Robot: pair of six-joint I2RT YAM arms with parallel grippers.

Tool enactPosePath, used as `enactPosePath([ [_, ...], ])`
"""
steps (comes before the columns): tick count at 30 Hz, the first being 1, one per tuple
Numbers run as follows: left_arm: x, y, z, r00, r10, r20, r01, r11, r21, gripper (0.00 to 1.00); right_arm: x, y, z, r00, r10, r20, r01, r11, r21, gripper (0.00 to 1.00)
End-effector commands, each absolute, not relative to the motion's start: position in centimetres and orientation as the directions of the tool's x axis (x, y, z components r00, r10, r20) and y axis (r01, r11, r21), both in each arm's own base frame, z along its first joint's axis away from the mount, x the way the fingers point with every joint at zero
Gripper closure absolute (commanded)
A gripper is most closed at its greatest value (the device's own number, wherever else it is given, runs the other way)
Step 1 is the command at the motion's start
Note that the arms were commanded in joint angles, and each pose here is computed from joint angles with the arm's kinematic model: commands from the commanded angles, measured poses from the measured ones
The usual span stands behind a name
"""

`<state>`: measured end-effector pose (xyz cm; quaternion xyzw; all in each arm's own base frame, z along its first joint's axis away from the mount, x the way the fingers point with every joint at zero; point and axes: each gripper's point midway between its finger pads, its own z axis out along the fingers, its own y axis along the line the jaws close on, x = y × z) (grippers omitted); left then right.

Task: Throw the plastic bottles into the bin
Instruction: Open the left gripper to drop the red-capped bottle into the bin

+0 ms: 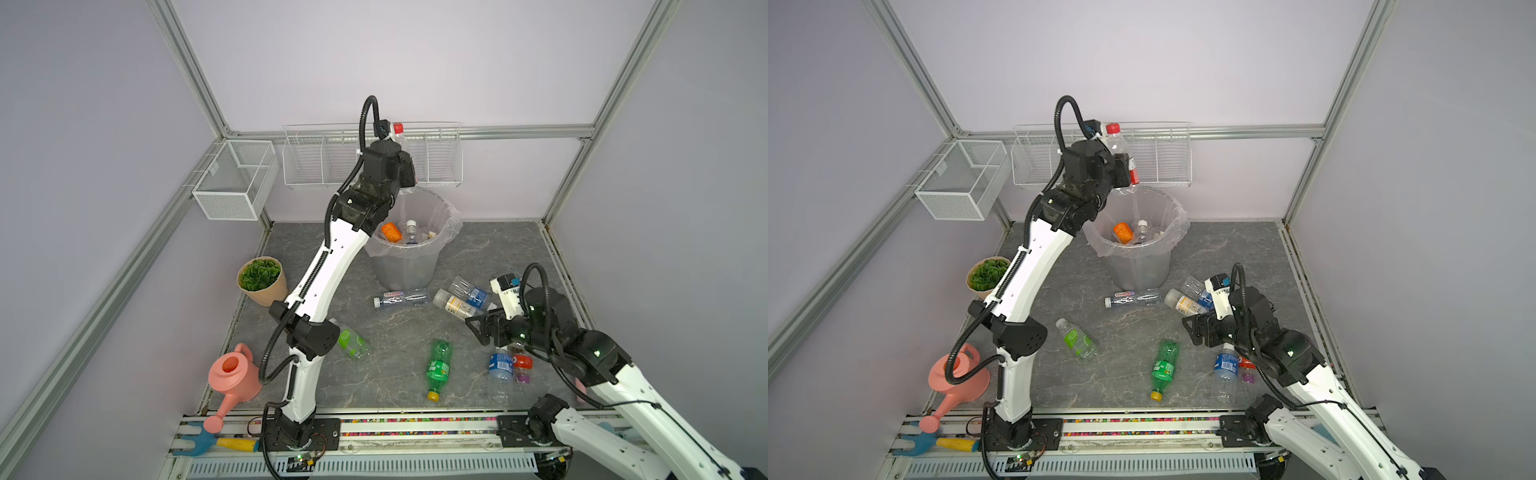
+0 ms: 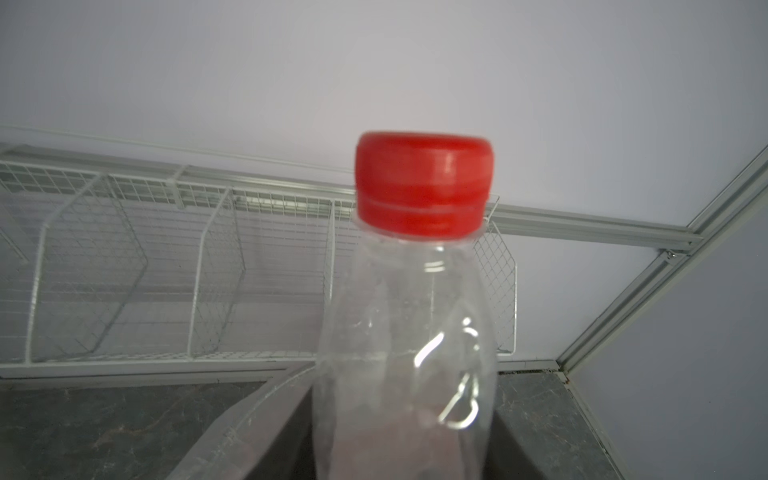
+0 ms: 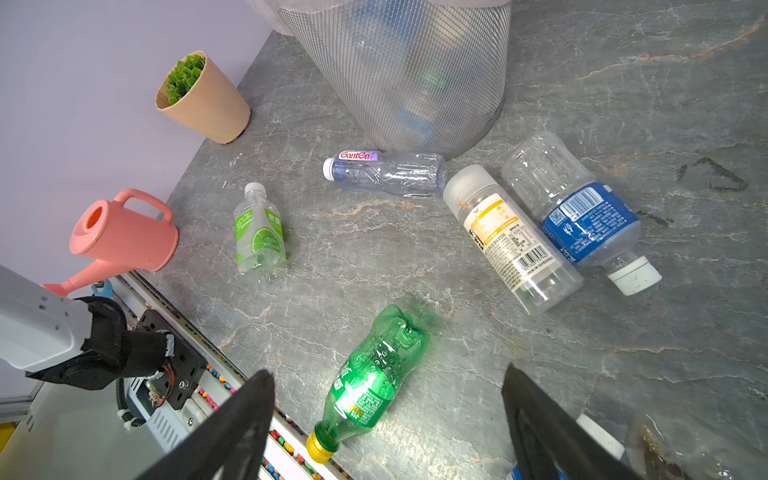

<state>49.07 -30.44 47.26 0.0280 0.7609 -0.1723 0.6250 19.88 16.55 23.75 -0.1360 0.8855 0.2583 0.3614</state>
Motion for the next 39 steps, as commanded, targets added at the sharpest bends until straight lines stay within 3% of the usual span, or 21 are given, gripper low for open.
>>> enactPosePath([
  [1,48.3,-30.1,44.9,-0.332,-0.135,-0.933,0.257,0.939,-0.228,0.01,19.6,16.2,24.5,-0.688,-0.059,-0.723,-0.433,0.833,0.344,0.12],
  [9,43.7,-26.7,53.9,-0.148,-0.267,-0.952,0.305,0.903,-0.301,0.01,19.7,16.4,24.6,-0.694,-0.045,-0.719,-0.427,0.83,0.36,0.12],
  [16,40.4,-24.4,56.8,-0.082,-0.284,-0.955,0.32,0.9,-0.296,0.0,19.9,17.0,24.8,-0.696,-0.04,-0.717,-0.435,0.818,0.377,0.12],
  [21,39.6,-23.9,57.5,-0.036,-0.292,-0.956,0.335,0.897,-0.287,0.0,19.9,16.9,25.0,-0.693,-0.041,-0.72,-0.437,0.818,0.374,0.12],
  [39,40.1,-24.4,55.0,-0.091,-0.264,-0.96,0.328,0.902,-0.279,0.04,20.1,16.9,24.9,-0.693,-0.054,-0.719,-0.439,0.822,0.362,0.12],
])
